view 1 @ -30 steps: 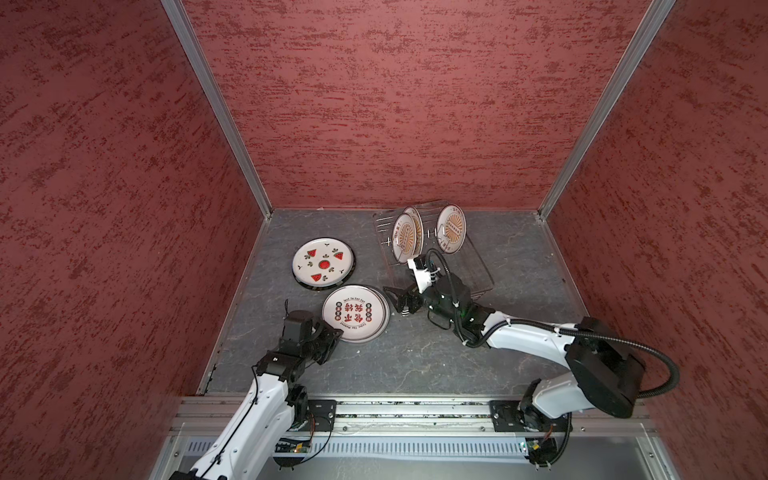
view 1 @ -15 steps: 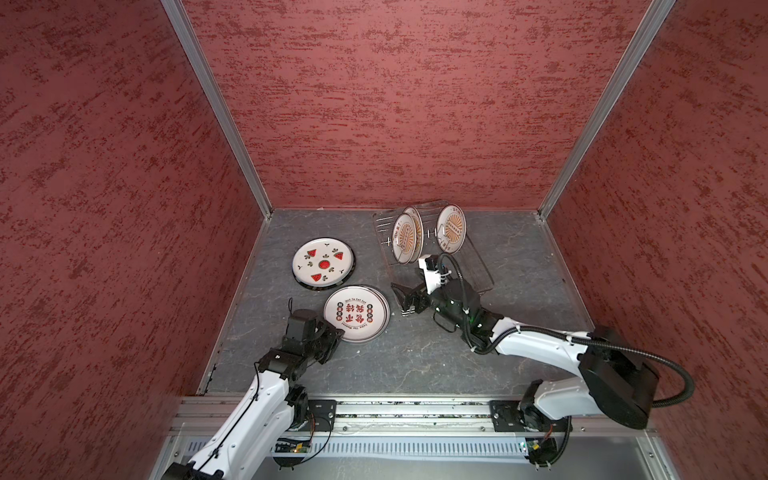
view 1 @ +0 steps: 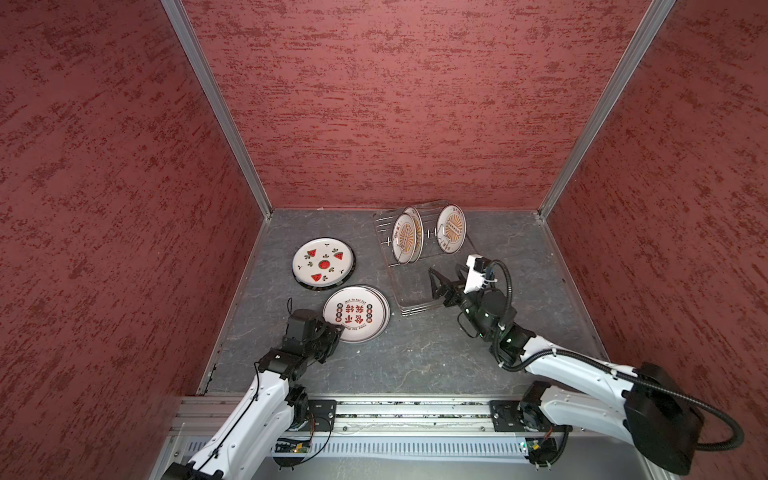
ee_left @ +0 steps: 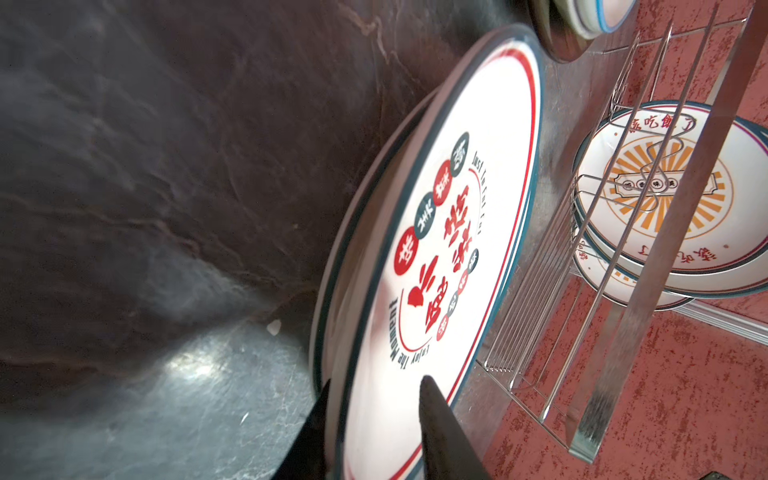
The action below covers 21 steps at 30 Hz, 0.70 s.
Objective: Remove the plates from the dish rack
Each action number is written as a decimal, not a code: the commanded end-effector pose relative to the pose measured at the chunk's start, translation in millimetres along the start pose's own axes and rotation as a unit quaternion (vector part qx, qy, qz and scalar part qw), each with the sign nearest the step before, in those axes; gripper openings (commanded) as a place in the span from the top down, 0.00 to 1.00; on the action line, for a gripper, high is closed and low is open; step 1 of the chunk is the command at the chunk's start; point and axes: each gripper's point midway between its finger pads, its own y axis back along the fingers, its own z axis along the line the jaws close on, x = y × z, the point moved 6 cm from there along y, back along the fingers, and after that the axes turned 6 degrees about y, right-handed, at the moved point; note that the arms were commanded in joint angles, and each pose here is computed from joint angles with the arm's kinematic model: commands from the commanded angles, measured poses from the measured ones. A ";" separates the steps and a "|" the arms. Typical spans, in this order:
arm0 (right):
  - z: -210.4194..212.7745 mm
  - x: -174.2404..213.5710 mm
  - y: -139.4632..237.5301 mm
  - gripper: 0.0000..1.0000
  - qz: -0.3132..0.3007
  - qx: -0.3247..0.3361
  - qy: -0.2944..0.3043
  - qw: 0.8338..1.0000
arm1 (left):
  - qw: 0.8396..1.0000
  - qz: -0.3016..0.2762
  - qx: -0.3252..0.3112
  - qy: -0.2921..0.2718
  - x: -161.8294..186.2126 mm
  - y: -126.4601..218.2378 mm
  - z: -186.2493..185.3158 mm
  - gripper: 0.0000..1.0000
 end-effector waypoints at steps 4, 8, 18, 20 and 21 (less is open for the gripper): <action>5.8 -6.8 3.9 0.01 -0.005 -0.041 0.002 0.999 | 0.999 -0.039 -0.001 -0.006 -5.2 11.4 -12.5 0.52; 37.4 5.8 -9.7 0.01 0.093 -0.143 0.051 0.984 | 0.998 -0.061 -0.009 -0.018 -7.0 14.6 -12.7 0.36; 62.8 37.4 -20.7 0.01 0.184 -0.234 0.095 0.950 | 0.994 -0.100 -0.029 -0.030 -10.5 20.8 -13.0 0.32; 68.1 42.3 -20.3 0.01 0.192 -0.246 0.106 0.944 | 0.994 -0.098 -0.031 -0.032 -10.0 19.3 -13.8 0.32; 70.6 44.6 -20.2 0.01 0.196 -0.249 0.112 0.942 | 0.994 -0.099 -0.033 -0.035 -9.8 18.9 -14.2 0.32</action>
